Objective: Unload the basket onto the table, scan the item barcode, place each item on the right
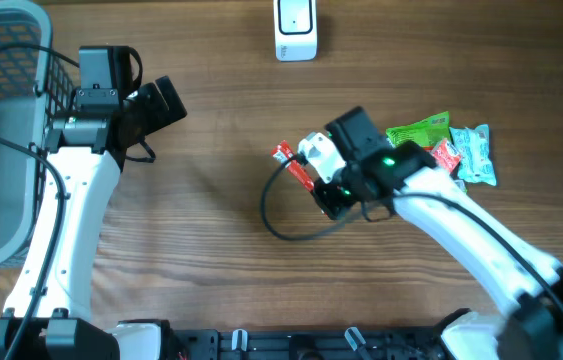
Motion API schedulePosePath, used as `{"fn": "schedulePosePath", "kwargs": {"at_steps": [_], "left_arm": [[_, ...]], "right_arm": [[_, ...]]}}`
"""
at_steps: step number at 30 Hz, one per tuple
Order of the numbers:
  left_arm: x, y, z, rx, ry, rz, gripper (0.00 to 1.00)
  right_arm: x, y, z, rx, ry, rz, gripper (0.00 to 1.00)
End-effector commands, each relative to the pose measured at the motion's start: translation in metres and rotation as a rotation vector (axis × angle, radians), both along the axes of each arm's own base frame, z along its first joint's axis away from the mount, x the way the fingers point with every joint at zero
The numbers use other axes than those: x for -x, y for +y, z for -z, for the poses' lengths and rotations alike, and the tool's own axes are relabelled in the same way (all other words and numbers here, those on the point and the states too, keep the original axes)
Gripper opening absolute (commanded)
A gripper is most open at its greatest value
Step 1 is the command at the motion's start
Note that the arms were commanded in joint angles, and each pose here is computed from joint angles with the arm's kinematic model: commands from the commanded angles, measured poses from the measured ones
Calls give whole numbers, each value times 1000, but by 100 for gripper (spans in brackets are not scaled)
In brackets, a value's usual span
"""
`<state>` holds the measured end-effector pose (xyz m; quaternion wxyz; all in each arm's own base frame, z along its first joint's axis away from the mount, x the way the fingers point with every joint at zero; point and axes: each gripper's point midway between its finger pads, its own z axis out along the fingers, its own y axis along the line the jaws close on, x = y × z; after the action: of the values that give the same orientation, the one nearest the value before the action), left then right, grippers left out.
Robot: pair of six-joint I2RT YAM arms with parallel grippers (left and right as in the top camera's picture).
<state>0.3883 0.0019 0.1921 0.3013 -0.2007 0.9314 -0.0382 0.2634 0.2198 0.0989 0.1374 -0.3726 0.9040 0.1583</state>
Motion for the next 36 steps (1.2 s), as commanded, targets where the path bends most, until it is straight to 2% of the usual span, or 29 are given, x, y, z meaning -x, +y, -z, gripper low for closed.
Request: {"fn": "schedulePosePath", "kwargs": {"at_steps": [1,6,8,9,11,12,16,17,19,22,30,33,36], "left_arm": [[-2,4,-1,-18,-3,-4,100],[-2,4,-1,-18,-3,-3,100],[-2,4,-1,-18,-3,-3,100],[-2,4,-1,-18,-3,-3,100],[-2,4,-1,-18,-3,-3,100],[-2,4,-1,-18,-3,-3,100],[-2,4,-1,-18,-3,-4,100],[-2,4,-1,-18,-3,-3,100],[-2,4,-1,-18,-3,-3,100],[-2,4,-1,-18,-3,-4,100],[-2,4,-1,-18,-3,-3,100],[-2,4,-1,-18,-3,-3,100],[-2,4,-1,-18,-3,-3,100]], "right_arm": [[-23,-4,47,100,11,42,4],[-40,-2,76,134,-8,55,6],[-46,-6,78,165,-37,69,46],[-50,-8,78,177,-55,76,59],[-55,-11,77,192,-80,86,69],[-56,-11,77,194,-84,88,70],[-55,-12,77,188,-66,132,70],[-54,-13,78,188,-58,148,67],[-53,-13,79,181,-40,192,54],[-52,-11,80,148,-6,282,45],[-41,-2,80,88,88,354,43],[-39,-3,81,95,96,353,48],[-34,-7,84,110,111,352,49]]}}
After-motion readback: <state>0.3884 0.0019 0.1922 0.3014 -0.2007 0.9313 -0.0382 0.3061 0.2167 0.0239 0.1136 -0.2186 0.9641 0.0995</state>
